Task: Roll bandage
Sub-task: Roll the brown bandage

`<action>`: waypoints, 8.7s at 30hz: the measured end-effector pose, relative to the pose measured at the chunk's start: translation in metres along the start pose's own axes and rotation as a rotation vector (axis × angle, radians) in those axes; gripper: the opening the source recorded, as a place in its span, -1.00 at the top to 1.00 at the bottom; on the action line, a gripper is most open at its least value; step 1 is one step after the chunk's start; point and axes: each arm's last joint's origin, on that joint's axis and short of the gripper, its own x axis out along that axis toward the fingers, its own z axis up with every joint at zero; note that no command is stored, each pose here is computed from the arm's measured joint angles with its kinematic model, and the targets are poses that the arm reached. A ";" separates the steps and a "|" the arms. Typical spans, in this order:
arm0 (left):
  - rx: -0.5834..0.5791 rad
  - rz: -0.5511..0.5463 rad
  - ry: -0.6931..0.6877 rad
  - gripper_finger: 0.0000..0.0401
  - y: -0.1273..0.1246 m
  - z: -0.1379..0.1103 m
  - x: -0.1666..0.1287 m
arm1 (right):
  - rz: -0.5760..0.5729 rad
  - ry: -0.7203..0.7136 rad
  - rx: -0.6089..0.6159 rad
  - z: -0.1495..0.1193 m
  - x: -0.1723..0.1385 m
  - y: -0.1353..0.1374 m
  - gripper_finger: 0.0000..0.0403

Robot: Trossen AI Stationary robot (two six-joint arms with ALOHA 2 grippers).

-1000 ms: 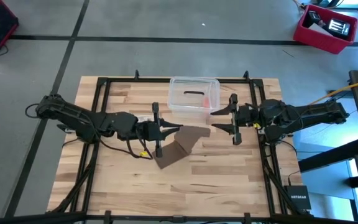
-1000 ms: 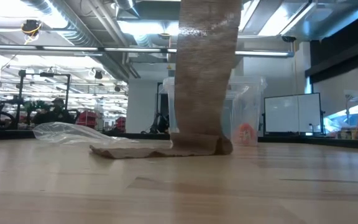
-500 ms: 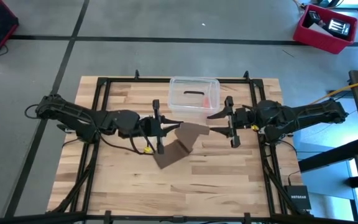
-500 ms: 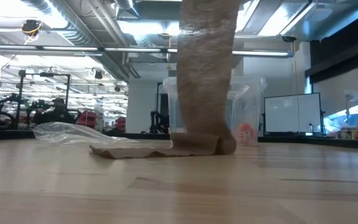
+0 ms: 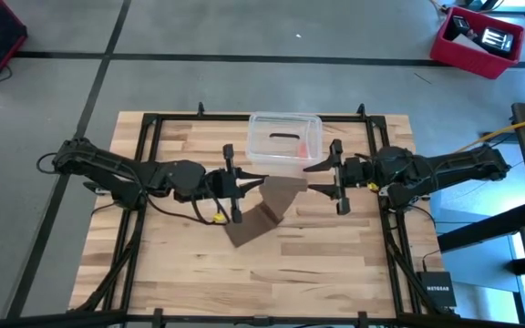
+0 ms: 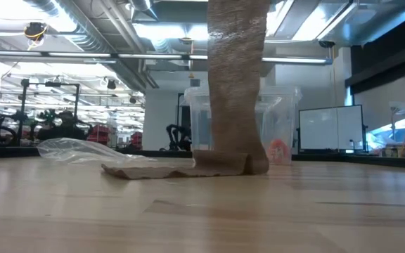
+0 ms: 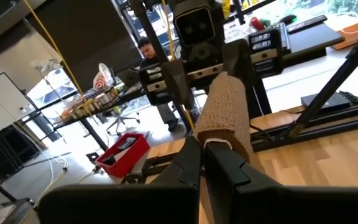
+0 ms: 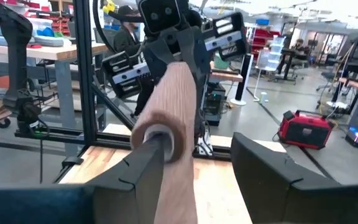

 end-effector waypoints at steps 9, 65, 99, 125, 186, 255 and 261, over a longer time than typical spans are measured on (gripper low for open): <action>0.003 0.003 -0.003 1.00 -0.003 -0.002 0.004 | -0.020 -0.017 -0.059 -0.003 0.011 0.001 0.08; 0.154 -0.001 0.031 0.25 -0.017 -0.007 0.010 | 0.037 0.088 -0.084 0.003 0.021 0.002 0.94; 0.154 0.114 -0.163 0.99 -0.002 0.024 -0.009 | -0.070 0.406 0.045 0.016 -0.045 -0.008 -0.05; 0.265 0.184 -0.194 0.99 0.005 0.029 -0.011 | -0.134 0.205 -0.033 -0.099 0.041 0.009 0.12; -0.038 -0.013 -0.387 0.97 0.033 0.065 -0.096 | -0.010 0.095 -0.030 -0.081 0.001 0.008 0.95; -0.007 -0.003 -0.242 0.97 0.027 0.040 -0.050 | -0.111 0.211 0.185 -0.156 0.062 0.053 -0.14; -0.014 -0.005 -0.241 0.97 0.027 0.040 -0.050 | -0.106 0.164 0.065 -0.158 0.068 0.054 0.02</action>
